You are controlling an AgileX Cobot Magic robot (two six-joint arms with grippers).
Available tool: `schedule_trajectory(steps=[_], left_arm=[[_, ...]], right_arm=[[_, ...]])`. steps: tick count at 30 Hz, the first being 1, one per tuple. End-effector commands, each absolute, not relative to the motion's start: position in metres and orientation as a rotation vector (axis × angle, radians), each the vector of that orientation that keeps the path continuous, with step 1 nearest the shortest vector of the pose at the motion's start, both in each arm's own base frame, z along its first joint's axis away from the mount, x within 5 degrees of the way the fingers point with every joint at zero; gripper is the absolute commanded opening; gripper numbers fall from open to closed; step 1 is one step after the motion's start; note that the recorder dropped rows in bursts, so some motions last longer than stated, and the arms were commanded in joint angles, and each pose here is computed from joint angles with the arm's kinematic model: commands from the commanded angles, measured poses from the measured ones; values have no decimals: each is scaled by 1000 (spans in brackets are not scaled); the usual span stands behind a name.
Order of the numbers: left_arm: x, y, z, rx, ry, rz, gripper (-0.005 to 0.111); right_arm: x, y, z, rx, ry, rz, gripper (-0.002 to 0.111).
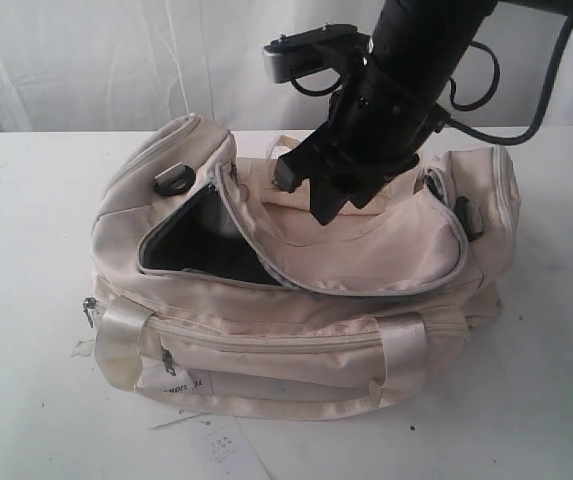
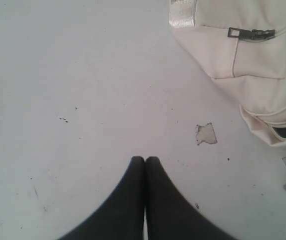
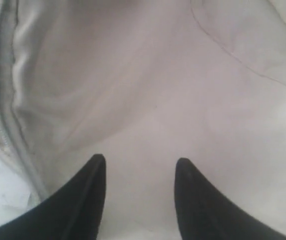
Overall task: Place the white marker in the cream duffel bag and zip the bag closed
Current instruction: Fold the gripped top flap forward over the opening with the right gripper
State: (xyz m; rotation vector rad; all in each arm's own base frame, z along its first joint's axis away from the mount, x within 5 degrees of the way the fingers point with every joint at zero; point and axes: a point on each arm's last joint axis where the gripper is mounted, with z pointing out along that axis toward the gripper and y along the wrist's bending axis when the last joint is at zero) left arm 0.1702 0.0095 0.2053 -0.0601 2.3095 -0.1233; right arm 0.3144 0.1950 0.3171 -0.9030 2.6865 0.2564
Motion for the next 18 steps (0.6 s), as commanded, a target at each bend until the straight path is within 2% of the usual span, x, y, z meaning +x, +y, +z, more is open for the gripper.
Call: schedule_trajectory(steps=[1,4,9,13,18], left_arm=[[169,8,203,-67,2320,-143,0],[169,8,203,-70,2320,-144,0],[169,7,203,-75,2324,-157,0],[168,6,202,-82,2336,-180,0],[168,6,203,-121,2330,-199,0]], right_arm=[[336,197,323,-632,2531,225,23],[348,206,318,-481,2476,326,0],[358,233,295,-538,2439,597,0],[346,248,286,-660,2502,850,0],[322,245,277,-852,2721,937,0]])
